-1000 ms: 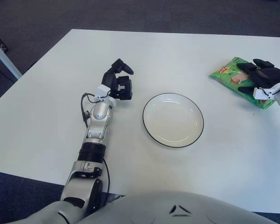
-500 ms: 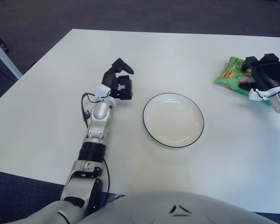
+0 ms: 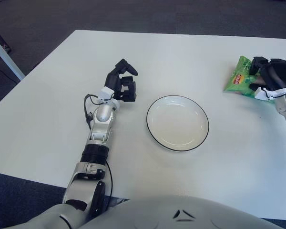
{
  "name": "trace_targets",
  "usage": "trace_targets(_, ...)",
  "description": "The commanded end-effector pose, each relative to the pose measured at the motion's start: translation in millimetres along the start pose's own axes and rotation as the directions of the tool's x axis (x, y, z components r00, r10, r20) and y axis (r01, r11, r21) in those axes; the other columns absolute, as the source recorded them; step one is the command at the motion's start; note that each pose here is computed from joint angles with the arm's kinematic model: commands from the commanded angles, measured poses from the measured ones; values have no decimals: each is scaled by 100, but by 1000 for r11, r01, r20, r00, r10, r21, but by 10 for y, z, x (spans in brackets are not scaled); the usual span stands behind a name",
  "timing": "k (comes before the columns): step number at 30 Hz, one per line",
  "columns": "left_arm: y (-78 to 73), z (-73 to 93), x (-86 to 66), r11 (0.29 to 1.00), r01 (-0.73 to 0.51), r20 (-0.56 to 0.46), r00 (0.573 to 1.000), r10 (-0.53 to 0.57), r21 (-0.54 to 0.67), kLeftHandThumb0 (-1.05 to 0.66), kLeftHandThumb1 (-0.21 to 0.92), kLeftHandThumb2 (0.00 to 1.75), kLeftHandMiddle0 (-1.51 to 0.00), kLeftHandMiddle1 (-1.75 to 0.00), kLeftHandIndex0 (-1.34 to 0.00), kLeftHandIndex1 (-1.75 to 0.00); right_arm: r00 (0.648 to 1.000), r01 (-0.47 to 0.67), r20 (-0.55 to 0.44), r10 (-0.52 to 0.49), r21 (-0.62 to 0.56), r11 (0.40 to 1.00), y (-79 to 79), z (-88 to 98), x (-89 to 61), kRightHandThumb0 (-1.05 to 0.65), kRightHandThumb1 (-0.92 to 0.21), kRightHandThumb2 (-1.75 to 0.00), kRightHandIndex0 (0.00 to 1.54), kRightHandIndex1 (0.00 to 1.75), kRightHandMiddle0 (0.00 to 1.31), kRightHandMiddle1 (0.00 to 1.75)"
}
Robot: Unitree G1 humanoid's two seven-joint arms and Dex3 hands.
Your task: Put the snack into the plate.
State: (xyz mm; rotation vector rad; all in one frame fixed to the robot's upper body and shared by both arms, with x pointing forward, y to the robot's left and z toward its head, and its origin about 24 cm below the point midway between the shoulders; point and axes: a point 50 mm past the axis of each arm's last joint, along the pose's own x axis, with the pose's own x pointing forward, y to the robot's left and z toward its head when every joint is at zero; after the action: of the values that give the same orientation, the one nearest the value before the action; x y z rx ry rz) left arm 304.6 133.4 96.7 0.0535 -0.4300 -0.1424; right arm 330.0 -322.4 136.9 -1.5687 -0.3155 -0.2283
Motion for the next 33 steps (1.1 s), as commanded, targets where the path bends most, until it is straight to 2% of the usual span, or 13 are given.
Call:
trace_targets(1, 12, -208, -197, 1000, -17, -94, 995, 17, 0, -47, 34, 130, -131, -175, -60, -175, 1000, -18, -13, 19, 31, 999, -8, -7, -31, 0, 8, -168, 95, 151, 73, 175)
trace_targets(10, 13, -213, -195, 1000, -18, -98, 995, 19, 17, -47, 34, 128, -130, -175, -59, -175, 1000, 3, -14, -2, 75, 997, -170, 117, 1, 0, 6, -167, 94, 155, 68, 175)
trace_targets(17, 7, -220, -194, 1000, -23, -98, 995, 24, 15, -47, 35, 128, -130, -175, -59, -175, 1000, 14, -10, -13, 94, 995, -248, 160, 5, 0, -4, -163, 81, 171, 61, 175)
trace_targets(25, 4, -223, -192, 1000, -20, -88, 996, 22, 17, -47, 35, 128, -130, -175, -59, -175, 1000, 21, 14, -24, 158, 987, -328, 219, 15, 0, 5, -173, 86, 174, 68, 175)
trace_targets(33, 1, -217, -191, 1000, -11, -81, 997, 12, 21, -47, 35, 128, -130, -175, -59, -175, 1000, -16, 30, 7, 299, 954, -399, 282, -7, 0, 2, -171, 85, 174, 65, 175)
